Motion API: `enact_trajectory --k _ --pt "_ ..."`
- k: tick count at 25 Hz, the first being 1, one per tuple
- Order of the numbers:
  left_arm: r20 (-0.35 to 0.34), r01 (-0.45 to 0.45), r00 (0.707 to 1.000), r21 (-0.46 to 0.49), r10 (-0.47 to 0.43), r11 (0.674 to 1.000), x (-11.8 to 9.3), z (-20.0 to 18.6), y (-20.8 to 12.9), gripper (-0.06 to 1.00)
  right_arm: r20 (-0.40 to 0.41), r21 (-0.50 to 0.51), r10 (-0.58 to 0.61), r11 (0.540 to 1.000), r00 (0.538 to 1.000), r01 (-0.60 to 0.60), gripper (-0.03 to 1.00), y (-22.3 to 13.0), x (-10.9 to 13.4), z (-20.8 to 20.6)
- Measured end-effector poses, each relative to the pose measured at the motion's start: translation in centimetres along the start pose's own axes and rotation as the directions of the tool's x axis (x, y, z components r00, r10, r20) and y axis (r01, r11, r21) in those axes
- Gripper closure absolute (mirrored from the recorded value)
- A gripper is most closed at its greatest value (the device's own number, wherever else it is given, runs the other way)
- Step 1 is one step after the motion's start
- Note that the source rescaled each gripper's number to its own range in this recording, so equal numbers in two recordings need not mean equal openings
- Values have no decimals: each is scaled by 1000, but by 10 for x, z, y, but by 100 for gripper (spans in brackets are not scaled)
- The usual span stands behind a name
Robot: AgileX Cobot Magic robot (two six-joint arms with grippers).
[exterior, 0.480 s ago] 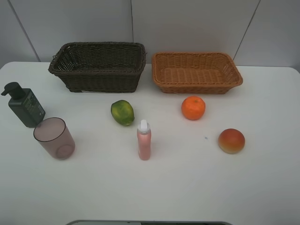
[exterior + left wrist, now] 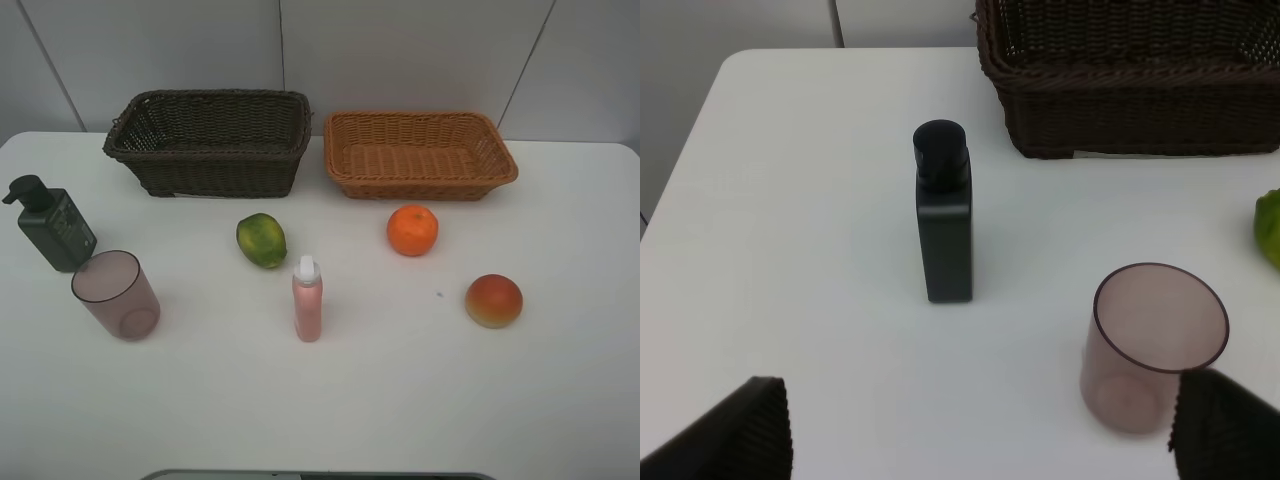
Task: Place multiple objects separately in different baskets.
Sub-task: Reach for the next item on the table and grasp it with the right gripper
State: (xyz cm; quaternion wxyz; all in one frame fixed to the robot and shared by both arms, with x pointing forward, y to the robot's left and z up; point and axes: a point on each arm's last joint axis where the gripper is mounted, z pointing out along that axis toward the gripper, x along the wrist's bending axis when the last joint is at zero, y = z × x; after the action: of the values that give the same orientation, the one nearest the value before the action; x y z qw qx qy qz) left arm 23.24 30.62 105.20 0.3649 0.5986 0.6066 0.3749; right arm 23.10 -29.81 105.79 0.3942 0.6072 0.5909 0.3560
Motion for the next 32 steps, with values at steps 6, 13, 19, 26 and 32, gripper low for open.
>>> enact_trajectory --k 6,13,19,26,32 --pt "0 0 1000 0 0 1000 0 0 0 -4 0 0 0 1000 1000 0 3 0 0 0" --pt "0 0 1000 0 0 1000 0 0 0 -4 0 0 0 1000 1000 0 3 0 0 0" --pt "0 0 1000 0 0 1000 0 0 0 -4 0 0 0 1000 1000 0 3 0 0 0" --pt "0 0 1000 0 0 1000 0 0 0 -4 0 0 0 1000 1000 0 3 0 0 0" --pt "0 0 1000 0 0 1000 0 0 0 -4 0 0 0 1000 1000 0 3 0 0 0"
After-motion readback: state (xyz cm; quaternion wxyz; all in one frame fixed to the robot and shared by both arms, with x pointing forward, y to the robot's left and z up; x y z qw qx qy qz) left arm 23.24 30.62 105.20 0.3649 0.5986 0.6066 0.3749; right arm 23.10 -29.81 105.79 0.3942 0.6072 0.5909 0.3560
